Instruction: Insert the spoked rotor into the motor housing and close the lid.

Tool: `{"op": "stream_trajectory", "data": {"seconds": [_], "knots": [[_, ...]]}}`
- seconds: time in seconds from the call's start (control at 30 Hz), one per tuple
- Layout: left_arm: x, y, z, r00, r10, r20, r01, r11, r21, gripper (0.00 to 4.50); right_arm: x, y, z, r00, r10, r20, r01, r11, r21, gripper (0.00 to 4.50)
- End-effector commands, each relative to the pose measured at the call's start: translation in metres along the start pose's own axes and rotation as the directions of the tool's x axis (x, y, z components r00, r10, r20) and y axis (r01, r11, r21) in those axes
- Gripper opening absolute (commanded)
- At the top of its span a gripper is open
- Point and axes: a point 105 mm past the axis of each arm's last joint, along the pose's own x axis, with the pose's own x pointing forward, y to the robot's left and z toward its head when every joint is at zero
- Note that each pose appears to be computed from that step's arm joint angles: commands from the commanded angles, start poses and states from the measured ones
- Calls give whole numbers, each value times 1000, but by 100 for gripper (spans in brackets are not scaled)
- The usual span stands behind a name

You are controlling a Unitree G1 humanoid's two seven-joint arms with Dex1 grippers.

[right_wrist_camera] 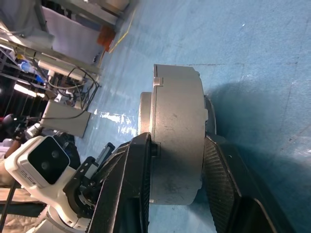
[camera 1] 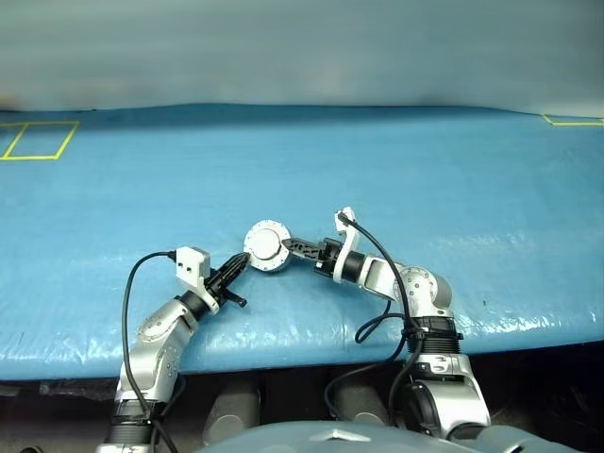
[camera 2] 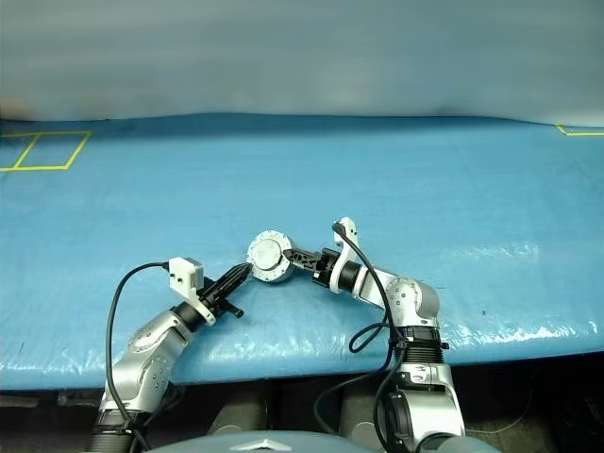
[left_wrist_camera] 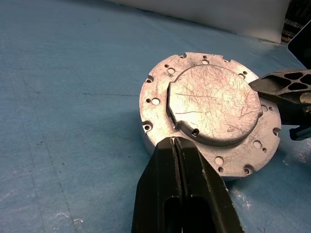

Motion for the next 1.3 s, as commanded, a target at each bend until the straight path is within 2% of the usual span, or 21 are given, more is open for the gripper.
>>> {"op": "stream_trajectory", "data": {"seconds": [0.03, 0.17, 0.27, 0.3, 0.4, 0.6, 0.73, 0.77, 0.87, 1.1, 1.2, 1.3], "knots": [[-3, 2, 3, 999, 29, 31, -28, 999, -23, 0, 2, -2, 6, 999, -12, 48, 9, 997, 72, 119], [-11, 7, 15, 988, 80, 131, -64, 991, -121, 0, 5, -3, 22, 986, -18, 166, -23, 970, 243, 119], [-14, 5, 18, 982, 93, 163, -65, 984, -168, 0, 7, 0, 33, 974, -15, 226, -57, 949, 309, 119], [-16, 4, 18, 980, 101, 170, -69, 981, -182, 19, 9, 5, 38, 968, 0, 250, -84, 942, 324, 119], [-19, 0, 23, 965, 121, 232, -55, 961, -272, 86, 11, 21, 51, 950, 56, 309, -166, 925, 343, 119], [-23, -4, 44, 900, 169, 402, 54, 871, -488, 289, 6, 63, 66, 900, 251, 357, -359, 890, 281, 119], [-23, -9, 52, 882, 152, 446, 143, 816, -561, 427, 2, 82, 65, 876, 336, 345, -429, 869, 244, 119], [-23, -11, 53, 881, 140, 452, 171, 797, -579, 447, 0, 89, 64, 868, 366, 335, -451, 863, 227, 119], [-21, -22, 56, 886, 67, 459, 268, 733, -625, 447, 1, 97, 56, 874, 393, 287, -454, 871, 189, 119], [-15, -44, 60, 876, -72, 477, 408, 638, -653, 447, 9, 86, 31, 916, 347, 201, -388, 895, 220, 119], [-15, -51, 67, 858, -113, 501, 453, 625, -636, 447, 11, 85, 21, 926, 340, 165, -371, 903, 219, 119], [-15, -44, 72, 848, -71, 526, 446, 631, -634, 447, 11, 85, 13, 930, 341, 137, -363, 907, 213, 119]]}}
